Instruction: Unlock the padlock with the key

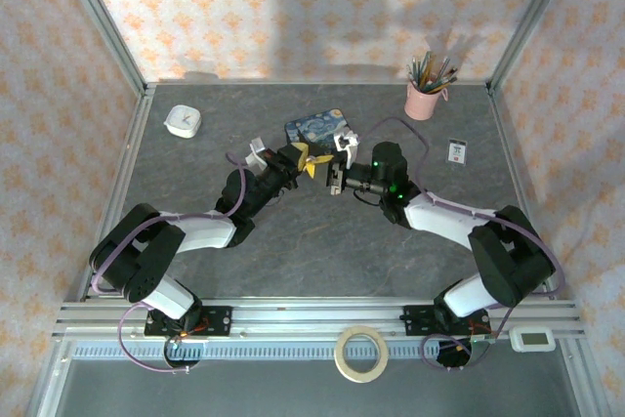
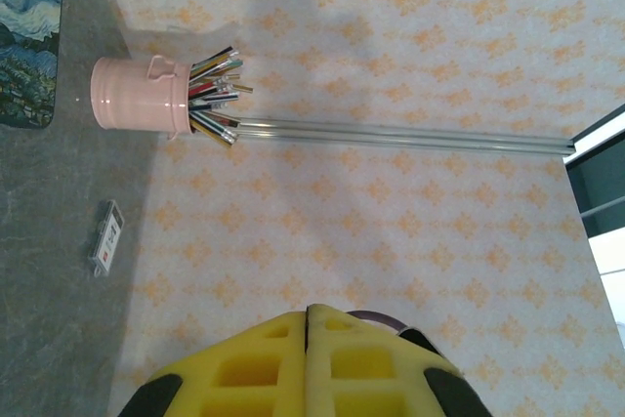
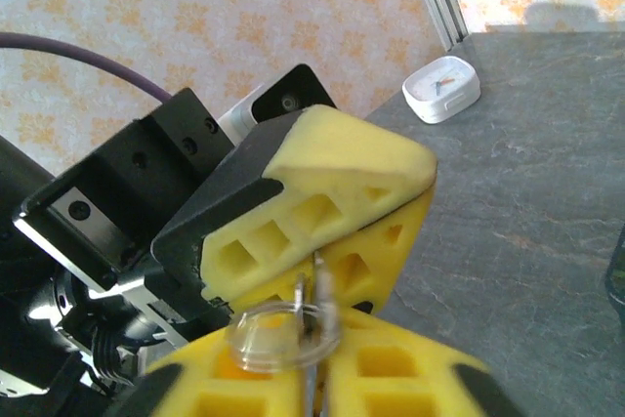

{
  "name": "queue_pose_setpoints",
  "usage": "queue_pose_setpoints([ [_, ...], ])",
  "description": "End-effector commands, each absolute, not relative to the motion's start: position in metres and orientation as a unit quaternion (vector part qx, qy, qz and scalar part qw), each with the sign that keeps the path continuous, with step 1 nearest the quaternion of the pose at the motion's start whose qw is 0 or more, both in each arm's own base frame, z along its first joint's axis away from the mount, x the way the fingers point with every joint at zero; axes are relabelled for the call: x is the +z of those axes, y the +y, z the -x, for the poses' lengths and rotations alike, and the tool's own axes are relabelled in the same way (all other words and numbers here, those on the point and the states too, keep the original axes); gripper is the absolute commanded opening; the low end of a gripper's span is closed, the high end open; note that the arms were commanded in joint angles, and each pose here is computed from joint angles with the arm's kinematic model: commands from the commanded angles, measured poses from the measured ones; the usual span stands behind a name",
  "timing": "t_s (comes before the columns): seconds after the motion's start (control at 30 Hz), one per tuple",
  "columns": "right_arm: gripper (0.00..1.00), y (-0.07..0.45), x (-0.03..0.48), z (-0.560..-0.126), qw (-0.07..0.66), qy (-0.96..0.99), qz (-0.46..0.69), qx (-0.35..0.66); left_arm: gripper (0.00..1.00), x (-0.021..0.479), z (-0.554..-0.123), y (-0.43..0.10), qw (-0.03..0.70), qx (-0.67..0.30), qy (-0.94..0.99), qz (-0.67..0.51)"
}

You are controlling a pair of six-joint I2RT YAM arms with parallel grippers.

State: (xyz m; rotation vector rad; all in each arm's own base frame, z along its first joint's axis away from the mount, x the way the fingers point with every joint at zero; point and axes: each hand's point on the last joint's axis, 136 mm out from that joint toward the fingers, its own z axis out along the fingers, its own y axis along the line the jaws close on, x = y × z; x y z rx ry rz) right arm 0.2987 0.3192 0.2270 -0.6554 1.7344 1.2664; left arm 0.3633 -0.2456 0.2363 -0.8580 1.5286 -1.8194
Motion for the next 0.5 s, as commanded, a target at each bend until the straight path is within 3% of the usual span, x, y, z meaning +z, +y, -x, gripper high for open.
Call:
queue_pose_setpoints([
  [0.0,0.38,0.318,0.241,-0.292,0.444,0.688,0.28,0.502,0.0,0.269,-0.36,-0.247,0.328,-0.71,0.552,0.289],
  [0.13,0.54,0.301,0.249,-0.29,0.439,0.683,0.262,0.521,0.0,0.284,-0.36,-0.243,0.394,-0.678,0.576,0.232],
  [0.47,0.53,0.295,0.283,-0.292,0.431,0.654,0.226,0.579,0.0,0.337,-0.342,-0.257,0.557,-0.536,0.634,-0.023],
])
